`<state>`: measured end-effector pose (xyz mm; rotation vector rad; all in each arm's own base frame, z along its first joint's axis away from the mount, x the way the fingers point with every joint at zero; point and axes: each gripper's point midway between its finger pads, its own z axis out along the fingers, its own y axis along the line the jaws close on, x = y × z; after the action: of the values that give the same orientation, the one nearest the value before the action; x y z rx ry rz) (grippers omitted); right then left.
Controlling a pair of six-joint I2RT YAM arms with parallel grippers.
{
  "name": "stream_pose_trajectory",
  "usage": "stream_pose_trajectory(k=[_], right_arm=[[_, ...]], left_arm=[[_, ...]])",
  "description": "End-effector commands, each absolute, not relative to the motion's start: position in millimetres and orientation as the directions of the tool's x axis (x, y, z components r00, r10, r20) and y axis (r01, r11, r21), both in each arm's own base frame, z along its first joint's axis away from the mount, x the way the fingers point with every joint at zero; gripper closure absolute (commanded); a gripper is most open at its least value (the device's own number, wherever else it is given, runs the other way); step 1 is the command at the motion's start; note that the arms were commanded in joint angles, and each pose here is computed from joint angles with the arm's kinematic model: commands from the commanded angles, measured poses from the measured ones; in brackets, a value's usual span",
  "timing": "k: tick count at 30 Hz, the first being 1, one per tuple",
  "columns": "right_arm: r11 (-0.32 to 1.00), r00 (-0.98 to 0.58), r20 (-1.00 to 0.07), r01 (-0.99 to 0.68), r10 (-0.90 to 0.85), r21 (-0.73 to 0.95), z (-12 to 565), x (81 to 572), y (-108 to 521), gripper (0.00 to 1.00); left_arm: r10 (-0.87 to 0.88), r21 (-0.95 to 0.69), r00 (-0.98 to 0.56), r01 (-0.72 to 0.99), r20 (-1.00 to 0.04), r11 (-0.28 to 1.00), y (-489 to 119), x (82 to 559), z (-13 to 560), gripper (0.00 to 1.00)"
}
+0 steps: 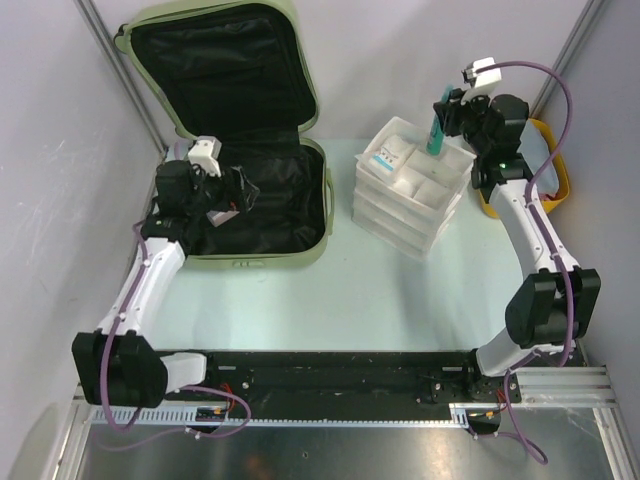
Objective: Open, take out, and arrange the luggage
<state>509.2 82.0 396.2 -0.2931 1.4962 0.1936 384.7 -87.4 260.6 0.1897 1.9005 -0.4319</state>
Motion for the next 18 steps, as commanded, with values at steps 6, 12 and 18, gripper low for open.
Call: stream_pose_trajectory(k=[6, 12, 18], right_arm=[[0.934, 0.09, -0.995, -0.349, -0.045, -0.074, 392, 511, 89, 0.74], [0.933, 0.08, -0.996, -0.353, -0.035, -0.061, 398, 500, 91, 0.34], [0.933, 0.116, -0.993, -0.354, -0.03, -0.07, 422, 481, 91, 0.18]], left_arm=[[0.163, 0.024, -0.432, 0.31, -0.887, 0.95, -30, 414, 221, 0.0], [0.319, 0.149, -0.464, 0.365, -0.827, 0.919, 11, 432, 197, 0.0], [0.453, 0.241, -0.511, 0.428, -0.73, 0.871, 36, 455, 159, 0.0]])
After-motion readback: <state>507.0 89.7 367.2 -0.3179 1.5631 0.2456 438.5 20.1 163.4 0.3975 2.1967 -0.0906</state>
